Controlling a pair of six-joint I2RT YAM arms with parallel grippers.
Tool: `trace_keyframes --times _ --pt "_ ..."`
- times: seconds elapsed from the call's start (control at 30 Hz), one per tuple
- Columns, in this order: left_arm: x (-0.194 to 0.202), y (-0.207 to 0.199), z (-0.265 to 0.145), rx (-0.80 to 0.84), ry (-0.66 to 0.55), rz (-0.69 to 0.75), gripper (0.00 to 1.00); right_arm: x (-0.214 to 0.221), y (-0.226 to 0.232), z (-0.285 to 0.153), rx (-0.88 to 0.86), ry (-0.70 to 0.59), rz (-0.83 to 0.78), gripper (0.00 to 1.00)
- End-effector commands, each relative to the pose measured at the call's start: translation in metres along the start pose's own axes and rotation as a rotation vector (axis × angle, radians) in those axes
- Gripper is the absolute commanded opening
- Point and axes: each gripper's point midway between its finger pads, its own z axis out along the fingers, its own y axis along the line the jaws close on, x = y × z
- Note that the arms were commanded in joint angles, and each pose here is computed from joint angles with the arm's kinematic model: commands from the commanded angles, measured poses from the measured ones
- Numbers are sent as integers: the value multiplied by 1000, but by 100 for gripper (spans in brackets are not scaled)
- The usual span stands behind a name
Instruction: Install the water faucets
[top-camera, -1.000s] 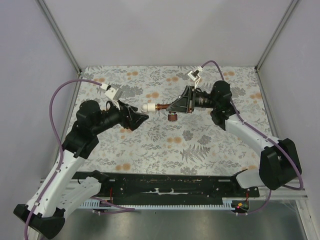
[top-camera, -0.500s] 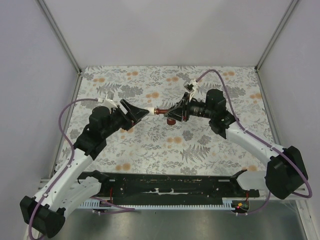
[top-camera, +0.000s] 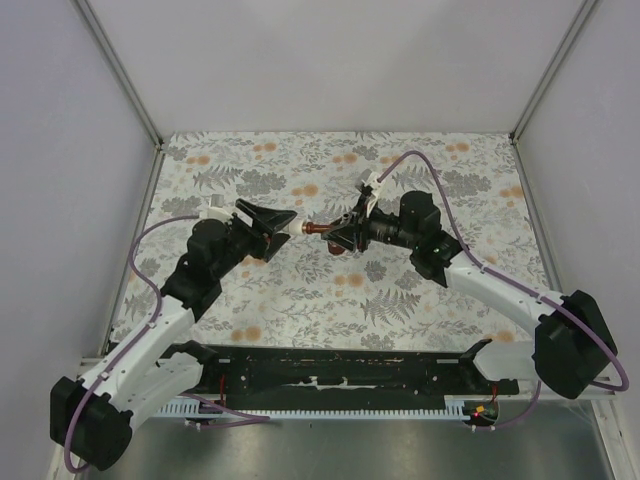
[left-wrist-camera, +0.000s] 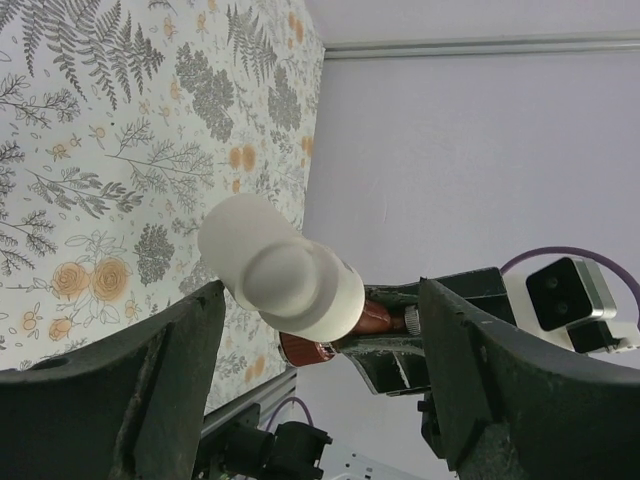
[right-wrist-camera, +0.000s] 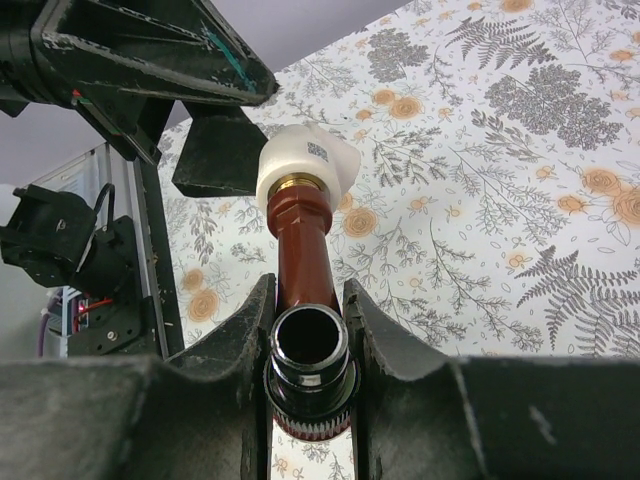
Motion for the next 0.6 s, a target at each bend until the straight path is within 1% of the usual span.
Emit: trace_keyframes --times 0.0,0.23,0.3,0.33,0.4,0.47,0.5,0.57 --pt "-6 -10 3 60 -34 -58 81 -30 15 5 -33 -87 -125 0" --pt "-4 -3 10 72 -27 -87 73 -16 26 12 -56 -45 -186 0" --pt "-5 -1 11 82 -33 -95 68 -14 28 13 -49 -42 -200 0" --pt "-6 -2 11 92 -39 -100 64 -12 28 13 -44 -40 -200 0" --pt "-8 -3 9 124 -54 -103 53 -12 28 14 -35 -46 -166 0" --pt "-10 -5 7 158 -71 -108 38 -11 27 15 -26 -60 -101 0" --pt "-10 -8 5 186 -78 -106 27 -12 27 15 -17 -79 -55 0" --pt "-12 -15 0 252 -92 -92 8 -13 26 15 7 -108 48 0"
